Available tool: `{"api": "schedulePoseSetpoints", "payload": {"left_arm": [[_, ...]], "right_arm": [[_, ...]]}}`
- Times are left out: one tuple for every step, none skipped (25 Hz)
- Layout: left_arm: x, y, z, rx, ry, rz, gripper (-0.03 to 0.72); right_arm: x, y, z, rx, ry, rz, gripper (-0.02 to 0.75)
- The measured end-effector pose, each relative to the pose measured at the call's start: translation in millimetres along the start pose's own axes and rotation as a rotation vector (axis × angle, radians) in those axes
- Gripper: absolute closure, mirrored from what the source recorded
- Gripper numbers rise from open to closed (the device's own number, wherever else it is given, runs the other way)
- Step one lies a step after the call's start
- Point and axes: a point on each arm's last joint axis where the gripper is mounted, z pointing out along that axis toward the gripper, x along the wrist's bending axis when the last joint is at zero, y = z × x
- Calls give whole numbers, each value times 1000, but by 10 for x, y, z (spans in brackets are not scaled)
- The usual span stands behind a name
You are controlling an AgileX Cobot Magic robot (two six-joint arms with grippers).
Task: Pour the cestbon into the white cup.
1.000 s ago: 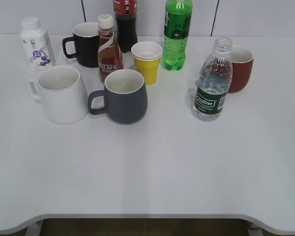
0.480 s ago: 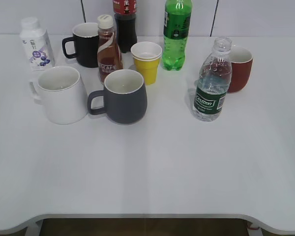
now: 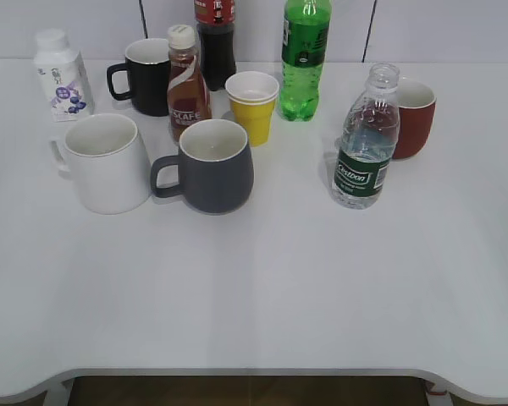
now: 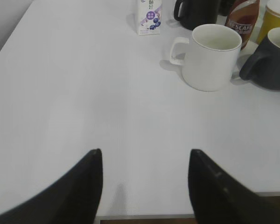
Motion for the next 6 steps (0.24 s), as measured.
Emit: {"api": "schedulePoseSetpoints", "payload": {"left_arm": [[0, 0, 0, 0, 0, 0, 248], [0, 0, 0, 0, 0, 0, 248], [0, 0, 0, 0, 0, 0, 248], [0, 0, 0, 0, 0, 0, 248], [0, 0, 0, 0, 0, 0, 248], [0, 0, 0, 0, 0, 0, 248]], "right_arm": [[0, 0, 0, 0, 0, 0, 288], [0, 0, 0, 0, 0, 0, 288], [0, 0, 0, 0, 0, 0, 288], [0, 0, 0, 0, 0, 0, 288], [0, 0, 0, 0, 0, 0, 288], [0, 0, 0, 0, 0, 0, 288]]}}
